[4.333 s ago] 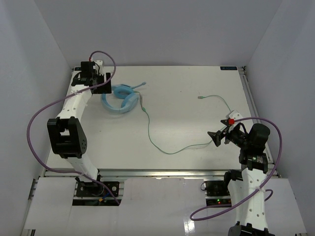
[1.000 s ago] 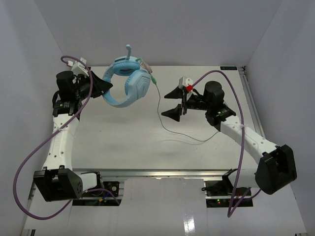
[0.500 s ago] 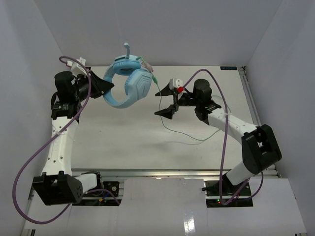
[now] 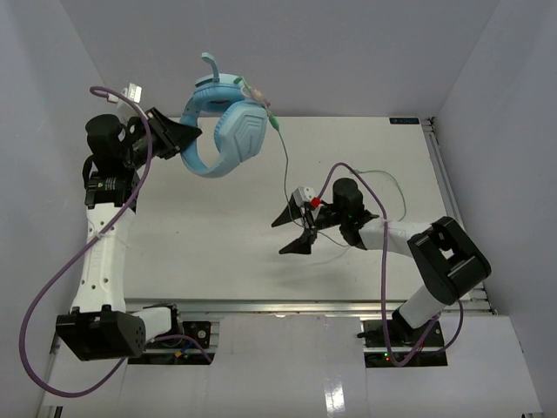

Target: Wrap the headphones

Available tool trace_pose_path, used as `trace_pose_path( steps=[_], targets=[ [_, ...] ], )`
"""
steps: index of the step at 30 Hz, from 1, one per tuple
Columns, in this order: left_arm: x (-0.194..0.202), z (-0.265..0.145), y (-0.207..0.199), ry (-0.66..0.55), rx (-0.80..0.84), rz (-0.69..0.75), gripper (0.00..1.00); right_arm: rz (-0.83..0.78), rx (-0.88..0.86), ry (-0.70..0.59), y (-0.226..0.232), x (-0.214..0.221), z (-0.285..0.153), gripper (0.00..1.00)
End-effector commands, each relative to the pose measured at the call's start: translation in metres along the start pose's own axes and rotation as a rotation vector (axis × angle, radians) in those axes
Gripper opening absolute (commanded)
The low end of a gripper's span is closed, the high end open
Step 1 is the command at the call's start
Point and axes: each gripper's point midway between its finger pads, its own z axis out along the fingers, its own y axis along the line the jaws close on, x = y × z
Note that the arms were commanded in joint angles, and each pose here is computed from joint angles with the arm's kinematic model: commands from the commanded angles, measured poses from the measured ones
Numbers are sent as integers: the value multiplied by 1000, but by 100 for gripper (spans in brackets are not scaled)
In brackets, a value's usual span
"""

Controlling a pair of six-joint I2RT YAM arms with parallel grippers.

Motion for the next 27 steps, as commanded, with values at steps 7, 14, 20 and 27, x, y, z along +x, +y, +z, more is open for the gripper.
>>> trace_pose_path(
  steps=[7, 14, 20, 27],
  targets=[
    [-65, 6, -46, -147, 100, 36, 0, -55, -185, 77, 66, 21, -13, 63],
    [-81, 18, -44, -180, 110, 0, 0, -14, -224, 163, 92, 42, -24, 48],
    [-90, 27, -32, -203, 57, 15, 0, -57, -120, 249, 89, 43, -35, 41],
    [-82, 34, 12, -202, -98, 63, 0, -84, 169, 438, 48, 29, -59, 11]
  ],
)
